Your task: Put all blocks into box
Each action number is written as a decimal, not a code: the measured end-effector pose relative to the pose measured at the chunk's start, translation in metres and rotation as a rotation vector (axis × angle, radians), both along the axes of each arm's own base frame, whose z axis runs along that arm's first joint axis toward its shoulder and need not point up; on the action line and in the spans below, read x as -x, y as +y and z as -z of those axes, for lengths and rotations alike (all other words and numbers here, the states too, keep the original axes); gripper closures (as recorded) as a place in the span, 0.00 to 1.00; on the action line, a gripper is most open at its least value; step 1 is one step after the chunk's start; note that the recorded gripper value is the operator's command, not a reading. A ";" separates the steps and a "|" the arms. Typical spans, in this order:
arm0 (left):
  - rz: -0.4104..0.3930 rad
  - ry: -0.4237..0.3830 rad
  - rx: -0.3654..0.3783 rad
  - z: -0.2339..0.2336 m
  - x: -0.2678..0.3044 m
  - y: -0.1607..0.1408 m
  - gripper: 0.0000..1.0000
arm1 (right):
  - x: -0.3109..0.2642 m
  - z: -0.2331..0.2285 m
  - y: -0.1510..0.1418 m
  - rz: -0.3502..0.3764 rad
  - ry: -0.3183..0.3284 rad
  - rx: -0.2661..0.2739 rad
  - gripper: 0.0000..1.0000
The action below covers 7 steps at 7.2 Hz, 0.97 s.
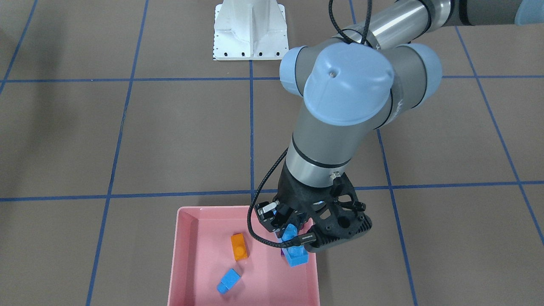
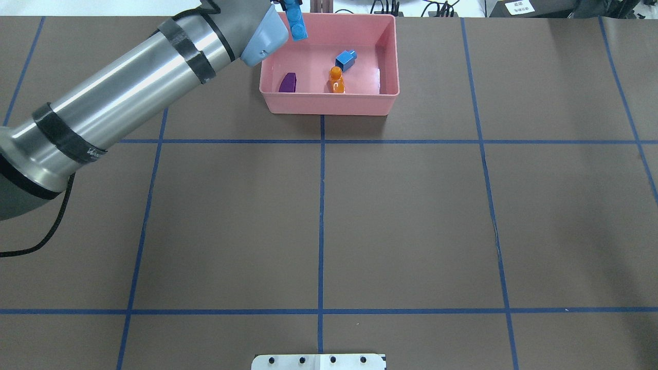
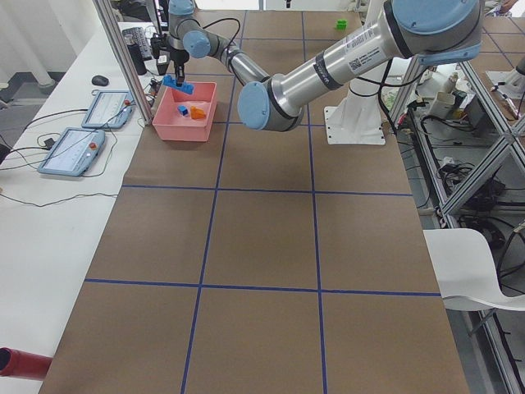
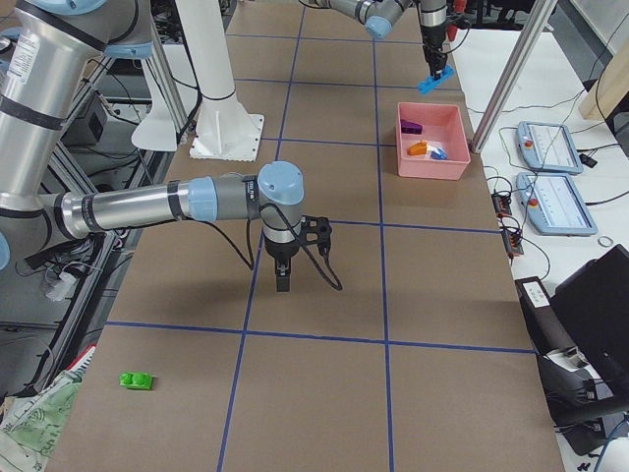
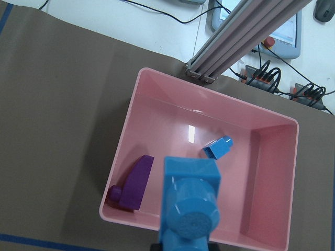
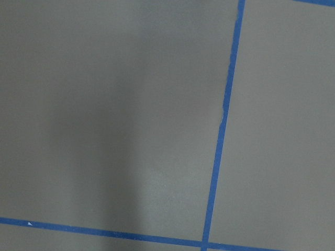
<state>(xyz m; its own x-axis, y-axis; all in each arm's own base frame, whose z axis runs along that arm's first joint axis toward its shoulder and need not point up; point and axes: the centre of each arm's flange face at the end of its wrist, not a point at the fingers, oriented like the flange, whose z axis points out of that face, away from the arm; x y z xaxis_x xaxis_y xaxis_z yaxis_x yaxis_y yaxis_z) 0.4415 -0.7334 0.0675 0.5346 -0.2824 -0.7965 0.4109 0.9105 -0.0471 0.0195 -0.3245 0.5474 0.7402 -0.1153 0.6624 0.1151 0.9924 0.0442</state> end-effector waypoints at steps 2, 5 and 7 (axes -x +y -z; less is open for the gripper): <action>0.006 -0.046 -0.009 -0.020 -0.049 0.009 0.41 | 0.000 0.000 0.000 0.001 -0.002 0.000 0.00; 0.000 -0.061 -0.025 -0.038 -0.097 0.028 0.01 | 0.000 -0.001 0.000 -0.002 -0.001 0.004 0.00; -0.023 -0.043 -0.043 -0.028 -0.093 0.031 0.01 | 0.001 -0.002 0.001 -0.006 -0.007 0.014 0.00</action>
